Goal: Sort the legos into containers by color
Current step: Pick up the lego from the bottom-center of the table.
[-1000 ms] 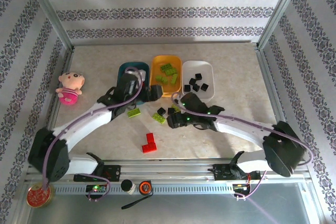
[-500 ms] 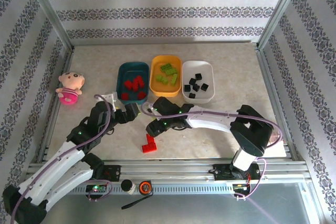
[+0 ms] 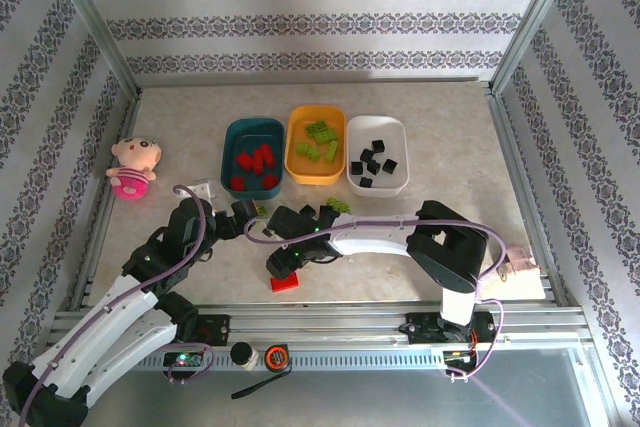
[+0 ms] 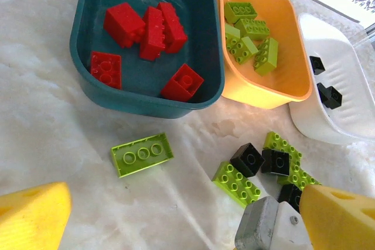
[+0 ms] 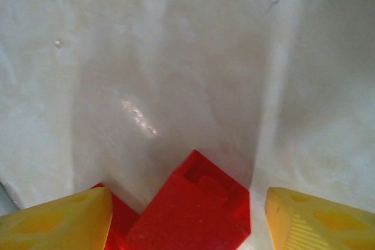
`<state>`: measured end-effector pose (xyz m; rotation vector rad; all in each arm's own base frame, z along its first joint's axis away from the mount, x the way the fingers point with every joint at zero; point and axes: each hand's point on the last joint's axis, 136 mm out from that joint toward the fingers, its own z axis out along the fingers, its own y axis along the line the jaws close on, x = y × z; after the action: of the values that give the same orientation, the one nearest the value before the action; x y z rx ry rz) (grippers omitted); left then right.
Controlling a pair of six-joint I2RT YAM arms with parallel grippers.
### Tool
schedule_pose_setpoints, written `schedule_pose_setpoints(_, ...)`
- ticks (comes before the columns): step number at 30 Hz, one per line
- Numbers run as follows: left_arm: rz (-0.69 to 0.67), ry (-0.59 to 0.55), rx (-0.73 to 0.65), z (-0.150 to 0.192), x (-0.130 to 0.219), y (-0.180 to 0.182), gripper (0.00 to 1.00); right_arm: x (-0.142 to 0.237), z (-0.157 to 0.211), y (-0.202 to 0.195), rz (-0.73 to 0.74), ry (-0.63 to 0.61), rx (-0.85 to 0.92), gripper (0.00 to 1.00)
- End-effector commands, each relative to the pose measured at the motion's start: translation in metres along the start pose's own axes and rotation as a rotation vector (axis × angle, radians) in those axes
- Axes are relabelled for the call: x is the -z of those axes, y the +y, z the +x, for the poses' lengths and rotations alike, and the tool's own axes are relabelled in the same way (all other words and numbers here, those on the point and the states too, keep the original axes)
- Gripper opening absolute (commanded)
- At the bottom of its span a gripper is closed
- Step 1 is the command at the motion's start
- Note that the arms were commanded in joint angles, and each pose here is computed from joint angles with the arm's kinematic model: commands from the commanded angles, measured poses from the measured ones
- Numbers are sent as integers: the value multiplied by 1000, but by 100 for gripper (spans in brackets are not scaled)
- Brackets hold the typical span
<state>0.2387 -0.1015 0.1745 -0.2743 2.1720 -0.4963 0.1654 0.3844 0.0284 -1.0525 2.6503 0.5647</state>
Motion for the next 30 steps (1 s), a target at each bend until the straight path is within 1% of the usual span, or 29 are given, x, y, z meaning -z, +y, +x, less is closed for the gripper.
schedule_pose_setpoints(1, -52, 14, 1, 7, -2, 14, 100, -6, 7, -9, 49, 30, -20, 64)
schedule_pose_setpoints(5, -51, 8, 2, 5, -2, 13, 100, -4, 3, -13, 43, 7, -29, 53)
schedule_pose_setpoints(11, -65, 8, -5, 4, -2, 15, 100, 12, -20, -15, -17, -104, -50, 35)
schedule_pose_setpoints(14, -82, 6, -3, 3, -1, 17, 100, 28, -34, -19, -36, -165, -63, 29)
schedule_pose_setpoints(19, -88, -12, -8, 0, 1, 19, 100, 68, -68, -30, -55, -291, -76, 28)
schedule_pose_setpoints(23, -74, -17, 3, 2, -1, 18, 100, 93, -110, -46, -57, -381, -99, 28)
schedule_pose_setpoints(26, -68, -11, 6, 3, -2, 17, 100, 95, -142, -59, -47, -422, -124, 28)
schedule_pose_setpoints(30, -64, -7, 6, 4, -1, 17, 100, 83, -185, -77, -13, -444, -158, 28)
